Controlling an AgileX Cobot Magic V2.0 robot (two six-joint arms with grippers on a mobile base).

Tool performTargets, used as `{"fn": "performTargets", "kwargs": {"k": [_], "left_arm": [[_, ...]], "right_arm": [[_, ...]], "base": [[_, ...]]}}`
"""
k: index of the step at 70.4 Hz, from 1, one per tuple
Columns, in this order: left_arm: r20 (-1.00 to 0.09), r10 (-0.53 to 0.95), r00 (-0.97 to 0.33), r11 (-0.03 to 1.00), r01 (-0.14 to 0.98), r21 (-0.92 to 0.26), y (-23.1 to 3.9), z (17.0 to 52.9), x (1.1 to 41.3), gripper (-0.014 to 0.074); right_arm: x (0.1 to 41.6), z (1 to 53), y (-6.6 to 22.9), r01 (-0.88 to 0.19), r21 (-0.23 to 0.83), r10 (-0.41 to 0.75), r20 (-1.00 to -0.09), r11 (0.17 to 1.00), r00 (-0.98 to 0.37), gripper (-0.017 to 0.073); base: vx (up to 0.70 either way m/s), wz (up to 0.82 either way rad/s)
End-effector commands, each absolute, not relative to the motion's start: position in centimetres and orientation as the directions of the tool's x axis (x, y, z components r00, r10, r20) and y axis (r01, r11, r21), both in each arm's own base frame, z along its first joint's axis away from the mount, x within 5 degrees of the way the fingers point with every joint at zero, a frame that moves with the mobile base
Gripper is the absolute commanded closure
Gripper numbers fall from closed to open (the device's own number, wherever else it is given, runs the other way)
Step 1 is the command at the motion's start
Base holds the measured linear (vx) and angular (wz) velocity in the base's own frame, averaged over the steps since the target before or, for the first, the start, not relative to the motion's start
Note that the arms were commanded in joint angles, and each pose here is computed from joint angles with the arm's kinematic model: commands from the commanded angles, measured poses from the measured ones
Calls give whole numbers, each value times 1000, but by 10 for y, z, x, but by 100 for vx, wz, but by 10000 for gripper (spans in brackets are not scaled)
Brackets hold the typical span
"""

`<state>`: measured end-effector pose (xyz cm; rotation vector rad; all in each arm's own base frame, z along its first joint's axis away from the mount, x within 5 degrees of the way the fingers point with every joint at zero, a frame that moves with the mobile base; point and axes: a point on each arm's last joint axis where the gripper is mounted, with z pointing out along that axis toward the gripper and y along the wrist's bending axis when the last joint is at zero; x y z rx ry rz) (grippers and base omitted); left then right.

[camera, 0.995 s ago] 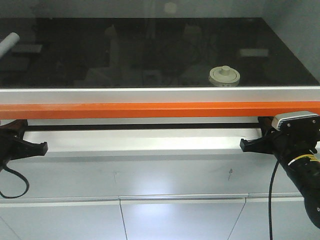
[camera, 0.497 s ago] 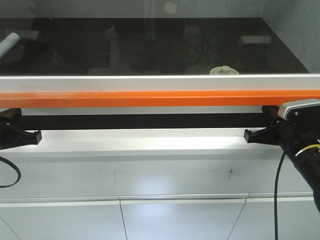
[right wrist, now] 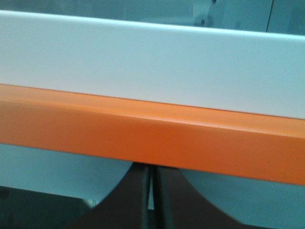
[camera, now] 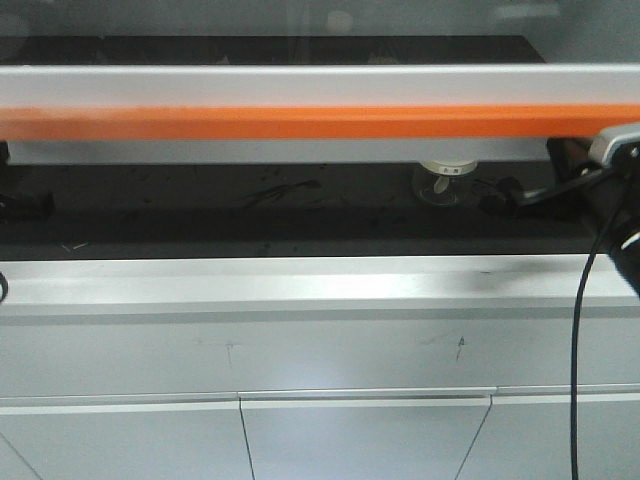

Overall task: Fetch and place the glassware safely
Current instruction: 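Lift the sash upward with both grippers pushing the orange handle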

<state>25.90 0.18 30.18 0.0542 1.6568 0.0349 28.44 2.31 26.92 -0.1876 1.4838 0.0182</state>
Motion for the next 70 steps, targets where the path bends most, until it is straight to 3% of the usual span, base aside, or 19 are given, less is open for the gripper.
{"fn": "performTargets", "kwargs": {"k": [1,25,52,70], "left_arm": [[-933,43,357,999,8,49,0,383,243,601],[-920,46,389,999,1,50,0,407,226,601],[-946,47,322,999,0,50,0,402,228,601],[-968,51,246,999,-8,51,1,410,198,601]], "right_arm": [[282,319,23,-106,-130,-92,-948,986,303,560],[271,349,22,-91,-136,-100,-939,986,328,560],[270,347,22,-94,-130,-97,-949,987,299,560],[250,360,19,-89,-117,-91,-963,989,252,560]], "base": [[0,0],[0,0],[0,0],[0,0]]}}
